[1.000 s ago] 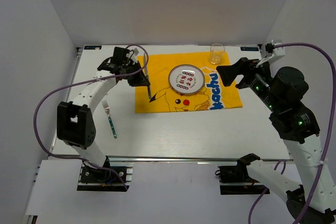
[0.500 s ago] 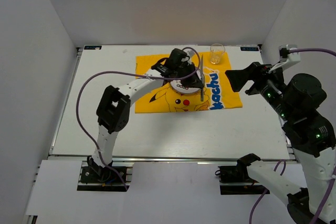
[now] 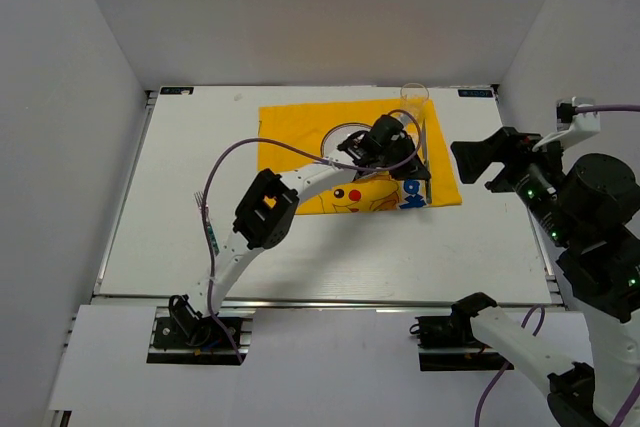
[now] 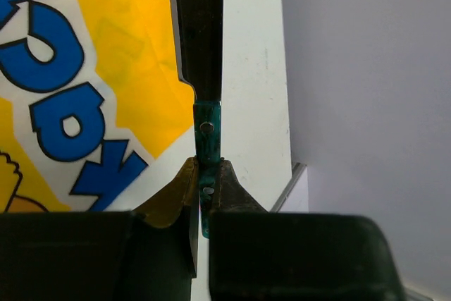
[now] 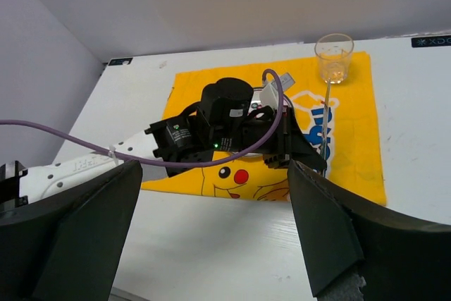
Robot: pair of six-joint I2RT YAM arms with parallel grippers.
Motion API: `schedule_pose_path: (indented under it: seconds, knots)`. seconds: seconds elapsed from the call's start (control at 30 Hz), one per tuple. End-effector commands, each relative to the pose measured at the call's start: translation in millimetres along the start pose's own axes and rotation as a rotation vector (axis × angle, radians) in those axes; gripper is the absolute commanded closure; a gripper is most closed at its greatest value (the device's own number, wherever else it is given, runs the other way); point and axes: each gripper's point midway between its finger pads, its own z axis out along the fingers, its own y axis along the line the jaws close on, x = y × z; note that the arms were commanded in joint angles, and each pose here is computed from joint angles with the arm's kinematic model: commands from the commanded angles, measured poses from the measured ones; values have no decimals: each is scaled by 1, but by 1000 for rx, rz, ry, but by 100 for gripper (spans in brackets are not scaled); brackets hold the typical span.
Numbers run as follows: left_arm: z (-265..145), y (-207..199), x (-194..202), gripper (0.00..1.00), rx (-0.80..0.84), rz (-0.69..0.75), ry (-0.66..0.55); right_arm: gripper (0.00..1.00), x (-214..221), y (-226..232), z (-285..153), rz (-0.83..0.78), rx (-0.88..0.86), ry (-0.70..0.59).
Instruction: Set the dinner table for one person
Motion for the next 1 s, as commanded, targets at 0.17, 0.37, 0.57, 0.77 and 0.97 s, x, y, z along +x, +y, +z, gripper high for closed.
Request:
schedule_pose_path:
  seconds: [0.17, 0.37, 0.57, 0.77, 0.97]
  knots:
    - [14, -22, -25, 100, 87, 0, -108, 11, -7, -10, -17, -52, 35, -30]
    - [29, -9, -24, 100, 93, -16, -121, 11, 2, -13, -18, -59, 35, -20]
    - [34, -2, -26, 100, 83, -19, -138, 11, 8, -12, -18, -65, 20, -11]
    - [40, 18, -25, 100, 46, -20, -128, 11, 13, -13, -17, -66, 16, -3]
    - [47, 30, -20, 100, 31, -17, -118, 11, 13, -13, -18, -70, 18, -7]
